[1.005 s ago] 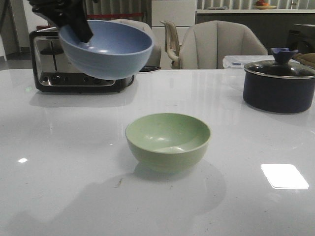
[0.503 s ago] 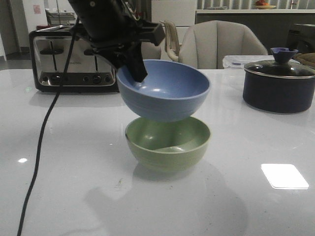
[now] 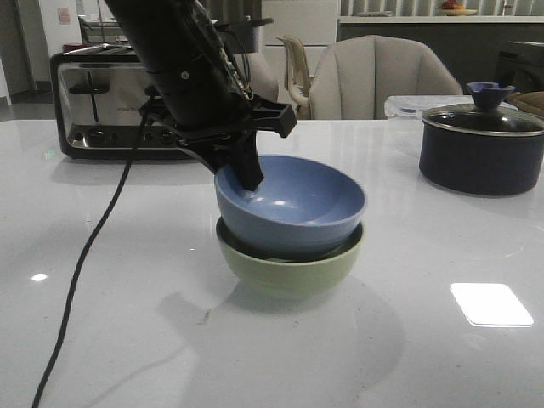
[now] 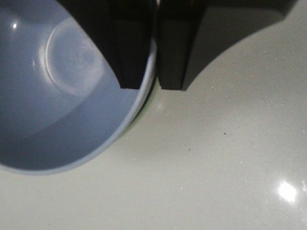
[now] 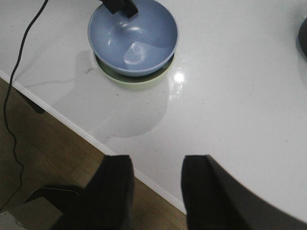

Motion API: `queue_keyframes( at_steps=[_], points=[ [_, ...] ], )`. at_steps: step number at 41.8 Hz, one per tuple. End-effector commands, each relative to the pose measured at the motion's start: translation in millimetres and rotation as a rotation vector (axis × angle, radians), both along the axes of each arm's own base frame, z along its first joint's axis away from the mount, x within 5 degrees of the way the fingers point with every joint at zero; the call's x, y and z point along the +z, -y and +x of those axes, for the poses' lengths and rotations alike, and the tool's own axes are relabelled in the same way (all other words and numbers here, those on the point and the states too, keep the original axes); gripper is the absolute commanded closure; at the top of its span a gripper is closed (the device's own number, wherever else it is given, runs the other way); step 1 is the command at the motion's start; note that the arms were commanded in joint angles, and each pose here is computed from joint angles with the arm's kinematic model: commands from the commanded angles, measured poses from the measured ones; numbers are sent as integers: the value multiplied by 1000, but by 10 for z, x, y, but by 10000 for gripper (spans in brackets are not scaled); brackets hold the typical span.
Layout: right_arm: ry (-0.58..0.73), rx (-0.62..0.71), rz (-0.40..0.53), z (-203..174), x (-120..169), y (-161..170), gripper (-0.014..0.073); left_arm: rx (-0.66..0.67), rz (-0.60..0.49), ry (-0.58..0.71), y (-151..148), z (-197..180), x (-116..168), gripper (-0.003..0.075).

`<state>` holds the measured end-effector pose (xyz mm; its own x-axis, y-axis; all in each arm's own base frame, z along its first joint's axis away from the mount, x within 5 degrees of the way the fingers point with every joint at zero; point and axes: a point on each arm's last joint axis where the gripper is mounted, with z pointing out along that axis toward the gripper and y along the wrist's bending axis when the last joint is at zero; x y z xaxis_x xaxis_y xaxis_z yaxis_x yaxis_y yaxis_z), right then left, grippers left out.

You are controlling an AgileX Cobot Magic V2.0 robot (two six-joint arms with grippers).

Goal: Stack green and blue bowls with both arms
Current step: 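Lower the blue bowl into the green bowl and open the left gripper, then raise the left gripper away from the stacked bowls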

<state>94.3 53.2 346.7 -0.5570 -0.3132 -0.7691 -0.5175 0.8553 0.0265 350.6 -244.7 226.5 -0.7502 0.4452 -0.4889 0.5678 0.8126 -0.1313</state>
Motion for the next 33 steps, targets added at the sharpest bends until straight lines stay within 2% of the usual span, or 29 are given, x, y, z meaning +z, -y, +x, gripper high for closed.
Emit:
queue_keyframes(
  at_steps=[1, 6, 9, 15, 27, 33],
  points=[
    [80, -2, 30, 21, 120, -4, 216, 7, -88, 100, 38, -17, 363, 430],
    [80, -2, 30, 21, 120, -4, 216, 5, -82, 90, 35, -26, 357, 213],
    [80, -2, 30, 21, 120, -4, 216, -1, -70, 77, 23, -45, 364, 160],
    [80, -2, 30, 21, 120, -4, 216, -22, -62, 73, -40, -151, 550, 178],
    [80, -2, 30, 21, 120, -4, 216, -89, -89, 159, -353, -646, 1315, 190],
    [80, -2, 30, 21, 120, -4, 216, -89, -124, 218, -559, -954, 1560, 190]
  ],
)
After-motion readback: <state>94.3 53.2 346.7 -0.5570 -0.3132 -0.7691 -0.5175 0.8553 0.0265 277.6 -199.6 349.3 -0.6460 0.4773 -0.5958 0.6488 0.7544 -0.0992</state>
